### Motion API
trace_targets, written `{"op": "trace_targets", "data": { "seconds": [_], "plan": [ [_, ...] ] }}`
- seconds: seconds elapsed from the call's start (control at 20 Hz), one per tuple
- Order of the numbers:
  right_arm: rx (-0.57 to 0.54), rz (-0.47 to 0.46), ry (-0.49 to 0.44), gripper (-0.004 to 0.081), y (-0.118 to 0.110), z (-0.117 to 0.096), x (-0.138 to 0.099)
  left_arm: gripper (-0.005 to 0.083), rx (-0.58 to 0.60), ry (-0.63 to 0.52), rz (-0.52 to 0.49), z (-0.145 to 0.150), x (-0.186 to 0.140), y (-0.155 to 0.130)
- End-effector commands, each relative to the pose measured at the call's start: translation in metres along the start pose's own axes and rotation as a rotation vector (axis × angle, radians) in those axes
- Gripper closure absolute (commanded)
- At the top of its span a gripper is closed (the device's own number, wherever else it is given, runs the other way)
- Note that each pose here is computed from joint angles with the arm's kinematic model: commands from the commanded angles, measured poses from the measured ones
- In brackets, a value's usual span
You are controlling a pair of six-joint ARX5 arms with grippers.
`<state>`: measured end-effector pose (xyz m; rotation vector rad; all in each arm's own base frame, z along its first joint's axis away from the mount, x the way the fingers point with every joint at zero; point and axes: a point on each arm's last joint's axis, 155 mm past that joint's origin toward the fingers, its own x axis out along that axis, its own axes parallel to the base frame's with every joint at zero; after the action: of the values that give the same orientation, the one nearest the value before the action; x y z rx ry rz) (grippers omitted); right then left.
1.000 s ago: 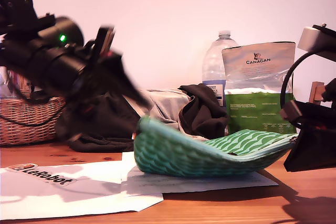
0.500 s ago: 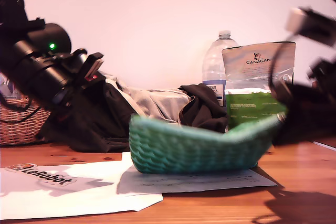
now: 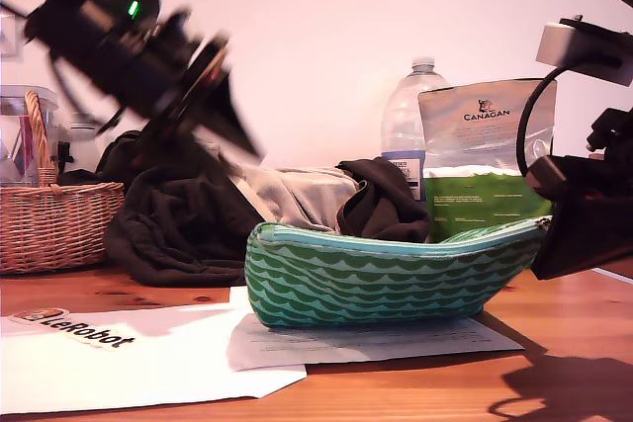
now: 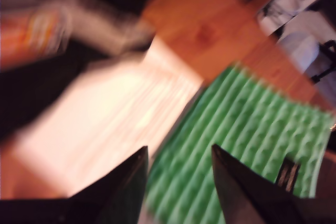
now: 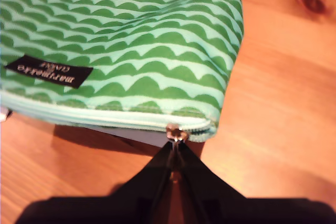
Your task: Open the zipper in the zip bag in front of you
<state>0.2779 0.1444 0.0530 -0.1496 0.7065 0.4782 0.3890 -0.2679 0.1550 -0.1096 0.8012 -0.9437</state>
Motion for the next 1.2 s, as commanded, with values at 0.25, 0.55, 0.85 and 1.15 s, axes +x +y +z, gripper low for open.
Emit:
{"op": "trace_targets", "data": {
  "seconds": [0.25,0.55,0.85,1.15],
  "plan": [
    [-0.084,0.021,-0.051,0.0783,0.004,0.021,-0.002,0.0504,0.510,-0.043,-0.078,0.008,0.027,-0.054],
    [-0.040,0.136,-0.084,0.0783,0.025,0.040,-0.008,0.0441,0.490,0.063,-0.135,-0.023,0.034,-0.072],
    [-0.035,0.149,-0.128,0.0783,0.027,0.067,-0.014,0.0411,0.685,0.157,-0.139,-0.053,0.052,-0.108],
    [-0.028,0.139,-0.134,0.0783,0.023,0.071,-0.015,0.0356,0.779,0.205,-0.038,-0.059,0.057,-0.100]
  ]
}}
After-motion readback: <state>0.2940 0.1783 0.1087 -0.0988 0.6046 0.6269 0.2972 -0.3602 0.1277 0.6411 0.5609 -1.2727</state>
